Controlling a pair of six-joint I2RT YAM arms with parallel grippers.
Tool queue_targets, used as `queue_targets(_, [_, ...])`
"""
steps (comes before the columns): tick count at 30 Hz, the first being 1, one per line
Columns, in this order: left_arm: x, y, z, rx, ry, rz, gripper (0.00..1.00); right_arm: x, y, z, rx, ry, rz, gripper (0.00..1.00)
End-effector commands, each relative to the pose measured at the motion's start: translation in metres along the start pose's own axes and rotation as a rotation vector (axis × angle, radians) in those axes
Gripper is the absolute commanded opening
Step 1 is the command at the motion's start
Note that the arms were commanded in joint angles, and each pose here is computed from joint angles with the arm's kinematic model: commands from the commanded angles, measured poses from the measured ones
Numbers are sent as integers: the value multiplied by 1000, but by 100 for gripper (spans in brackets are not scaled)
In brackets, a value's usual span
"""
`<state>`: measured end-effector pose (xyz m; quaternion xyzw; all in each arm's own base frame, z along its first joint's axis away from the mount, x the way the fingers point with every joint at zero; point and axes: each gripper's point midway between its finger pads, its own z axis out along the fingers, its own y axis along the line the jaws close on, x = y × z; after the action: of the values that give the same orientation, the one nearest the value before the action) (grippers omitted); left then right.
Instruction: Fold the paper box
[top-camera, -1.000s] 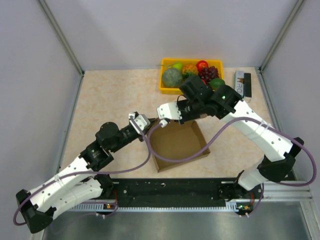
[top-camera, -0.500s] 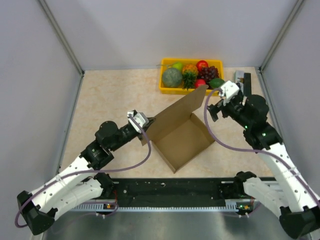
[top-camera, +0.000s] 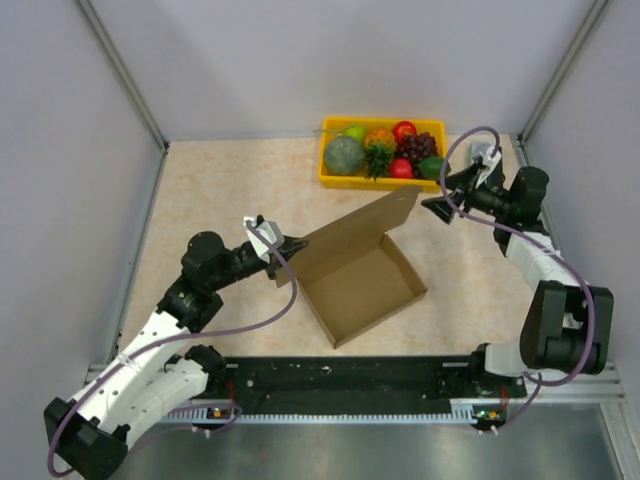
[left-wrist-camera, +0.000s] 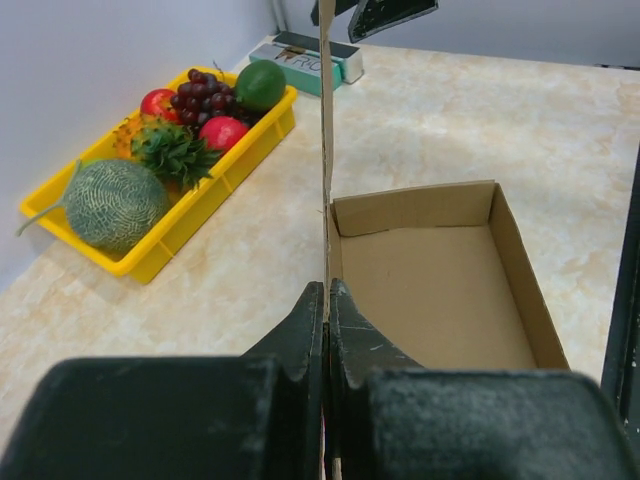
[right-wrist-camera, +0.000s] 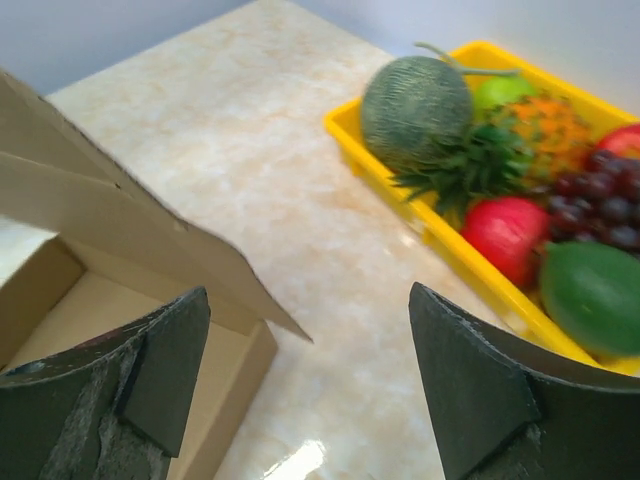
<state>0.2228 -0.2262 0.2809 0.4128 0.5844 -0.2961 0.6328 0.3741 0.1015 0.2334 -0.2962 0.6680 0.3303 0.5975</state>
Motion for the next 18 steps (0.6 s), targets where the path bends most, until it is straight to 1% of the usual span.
queue_targets(1, [-31,-9,-2,84,-91,71,0,-44,29,5,-316,-55,-127,81])
queue_targets(2, [-31,-10,-2,91,-95,76,0,-39,26,8,-340,-49,-168,81])
queue_targets(4, [-30,-11,-1,107,-92,75,0,-28,29,16,-376,-23,-123,80])
queue_targets(5, [-28,-10,1,107,-86,72,0,-25,30,19,-386,-25,-170,80])
queue_targets(6, [-28,-8,1,106,-82,72,0,-18,32,22,-388,-9,-174,80])
queue_targets(7, [-29,-8,3,111,-80,76,0,-7,43,22,-413,30,-118,80])
queue_targets(8, [-25,-7,5,115,-62,66,0,-2,43,22,-427,27,-180,79])
queue_targets(9, [-25,-6,5,112,-61,66,0,1,43,22,-430,30,-187,76])
queue_targets(11, [-25,-5,6,108,-61,68,0,8,44,21,-426,35,-198,75])
queue_targets(14, [-24,-4,7,106,-60,65,0,15,46,21,-441,32,-196,73])
queue_targets(18, [-24,-1,8,97,-59,64,0,20,47,26,-474,26,-176,68])
